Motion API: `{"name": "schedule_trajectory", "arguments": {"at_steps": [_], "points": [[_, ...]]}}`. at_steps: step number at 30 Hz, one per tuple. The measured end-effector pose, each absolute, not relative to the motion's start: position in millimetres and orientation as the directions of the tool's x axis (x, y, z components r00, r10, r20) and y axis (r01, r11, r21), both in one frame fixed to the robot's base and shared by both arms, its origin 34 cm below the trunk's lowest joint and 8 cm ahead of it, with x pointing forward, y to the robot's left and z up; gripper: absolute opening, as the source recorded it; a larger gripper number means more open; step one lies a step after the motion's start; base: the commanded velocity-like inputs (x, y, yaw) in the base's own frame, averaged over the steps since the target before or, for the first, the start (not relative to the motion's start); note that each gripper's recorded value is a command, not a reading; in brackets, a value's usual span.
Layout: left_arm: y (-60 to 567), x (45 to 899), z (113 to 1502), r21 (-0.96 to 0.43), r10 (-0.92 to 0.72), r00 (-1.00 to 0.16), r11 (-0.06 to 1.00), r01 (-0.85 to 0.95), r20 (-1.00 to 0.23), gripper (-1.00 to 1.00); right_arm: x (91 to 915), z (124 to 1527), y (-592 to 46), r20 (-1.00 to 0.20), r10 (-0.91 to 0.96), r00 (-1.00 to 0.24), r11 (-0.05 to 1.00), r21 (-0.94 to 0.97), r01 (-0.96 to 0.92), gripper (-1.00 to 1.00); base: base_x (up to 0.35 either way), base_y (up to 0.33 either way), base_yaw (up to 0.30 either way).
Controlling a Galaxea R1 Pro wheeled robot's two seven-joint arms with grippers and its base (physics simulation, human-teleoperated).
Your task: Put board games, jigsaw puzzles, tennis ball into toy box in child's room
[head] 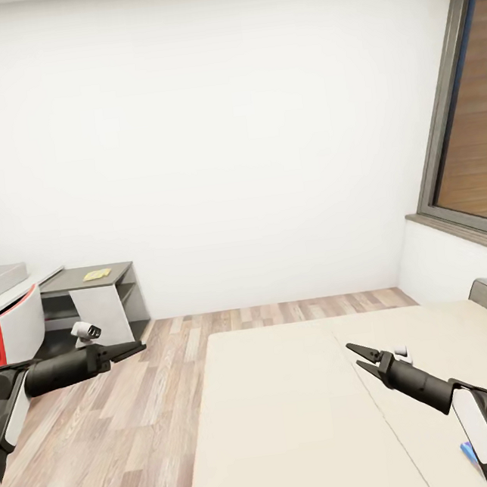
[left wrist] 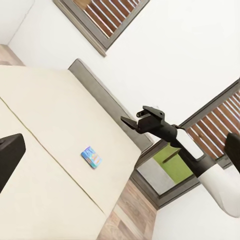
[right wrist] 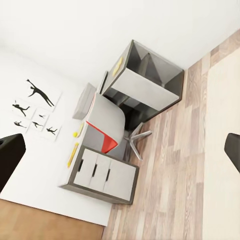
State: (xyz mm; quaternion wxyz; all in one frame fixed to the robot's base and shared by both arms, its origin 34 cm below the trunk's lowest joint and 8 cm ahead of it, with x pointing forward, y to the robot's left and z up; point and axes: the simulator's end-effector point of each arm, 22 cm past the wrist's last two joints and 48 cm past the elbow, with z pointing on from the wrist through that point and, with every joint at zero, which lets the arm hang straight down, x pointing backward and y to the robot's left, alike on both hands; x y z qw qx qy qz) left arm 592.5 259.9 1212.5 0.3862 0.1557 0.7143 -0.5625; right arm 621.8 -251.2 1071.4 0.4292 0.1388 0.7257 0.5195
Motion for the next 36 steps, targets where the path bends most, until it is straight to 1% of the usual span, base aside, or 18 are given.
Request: {"name": "schedule_trajectory", "arguments": {"at_steps": [10, 13, 36], "points": [[260.0, 592.6, 1212.5, -0.684, -0.212, -0.653, 0.319, 0.657, -0.727, 1.00, 621.7, 1071.6, -251.1, -0.479, 0.647, -0.593, 0.421, 0.873, -0.245, 1.00, 0.001, -0.001, 0.000], [260.2, 592.9, 1212.1, -0.684, -0.213, -0.653, 0.321, 0.656, -0.726, 1.00, 621.7, 1071.6, -251.2, -0.479, 0.647, -0.593, 0.421, 0.873, -0.246, 1.00, 0.000, -0.113, 0.000], [260.0, 593.2, 1211.2, -0.683, -0.211, -0.654, 0.324, 0.654, -0.726, 1.00, 621.7, 1071.3, -251.2, -0.478, 0.647, -0.593, 0.421, 0.874, -0.245, 1.00, 0.000, -0.290, 0.000]]}}
